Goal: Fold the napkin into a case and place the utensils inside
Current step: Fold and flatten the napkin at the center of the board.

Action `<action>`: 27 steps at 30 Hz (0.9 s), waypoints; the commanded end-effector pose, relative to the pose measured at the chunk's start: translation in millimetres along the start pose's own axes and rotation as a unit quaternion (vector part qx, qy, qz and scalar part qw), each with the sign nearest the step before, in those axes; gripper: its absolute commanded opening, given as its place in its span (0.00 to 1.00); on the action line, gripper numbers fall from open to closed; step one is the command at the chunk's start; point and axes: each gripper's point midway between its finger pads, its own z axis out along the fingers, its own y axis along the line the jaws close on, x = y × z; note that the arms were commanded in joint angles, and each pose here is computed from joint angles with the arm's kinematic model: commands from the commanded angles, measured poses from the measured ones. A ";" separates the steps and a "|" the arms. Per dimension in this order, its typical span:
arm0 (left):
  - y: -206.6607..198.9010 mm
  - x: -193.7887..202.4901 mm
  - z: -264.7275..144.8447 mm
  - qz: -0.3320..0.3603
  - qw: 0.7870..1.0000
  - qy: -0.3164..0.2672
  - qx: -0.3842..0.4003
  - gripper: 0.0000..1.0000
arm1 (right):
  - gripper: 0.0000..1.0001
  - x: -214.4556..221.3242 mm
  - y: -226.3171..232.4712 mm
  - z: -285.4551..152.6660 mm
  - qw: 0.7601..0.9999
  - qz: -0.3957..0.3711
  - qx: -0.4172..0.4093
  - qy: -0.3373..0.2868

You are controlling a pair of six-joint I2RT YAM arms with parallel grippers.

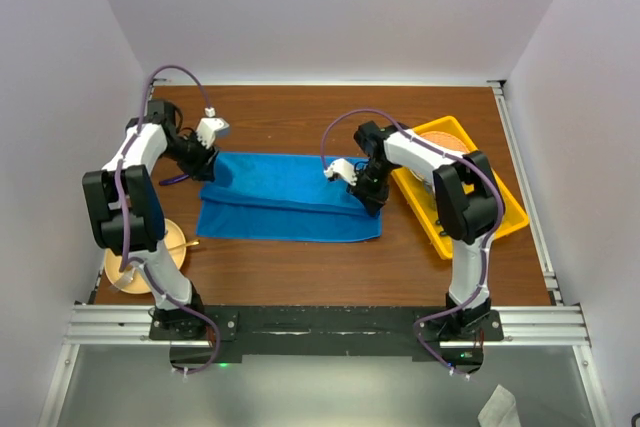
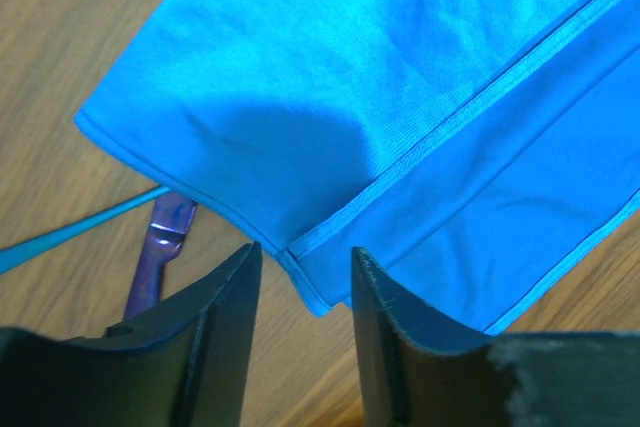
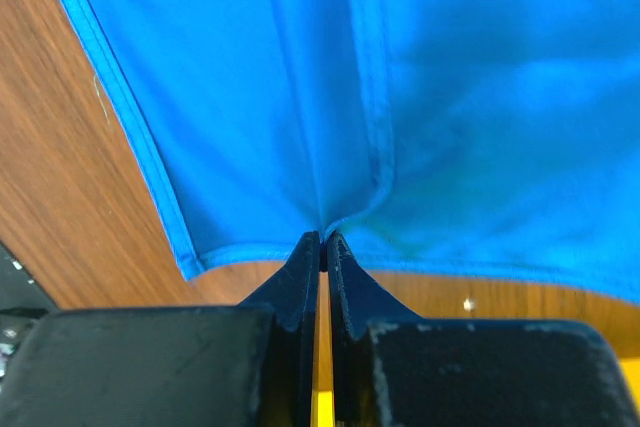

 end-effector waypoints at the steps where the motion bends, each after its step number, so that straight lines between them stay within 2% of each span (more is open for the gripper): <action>1: -0.5 -3.9 10.4 -0.008 1.000 -0.001 0.013 0.49 | 0.00 -10.6 -8.2 -10.5 0.998 -0.045 0.040 -0.011; 6: -3.0 5.2 23.0 -0.020 0.999 0.021 0.027 0.50 | 0.00 -3.9 -7.1 -11.1 0.998 -0.052 0.041 -0.001; 9: -9.0 15.4 27.0 -0.026 0.998 0.040 0.045 0.47 | 0.00 -3.8 -6.5 -12.0 0.998 -0.052 0.042 0.000; 16: -24.7 20.3 12.9 0.009 0.997 0.044 0.059 0.27 | 0.00 -4.9 -5.1 -17.8 0.998 -0.051 0.043 -0.001; 24: -48.4 33.7 1.1 0.059 0.994 0.051 0.079 0.16 | 0.00 -4.1 -1.6 -21.3 0.998 -0.054 0.041 -0.001; 27: -54.9 42.7 -0.8 0.074 0.992 0.060 0.086 0.16 | 0.05 -3.9 -1.4 -21.5 0.998 -0.056 0.042 -0.001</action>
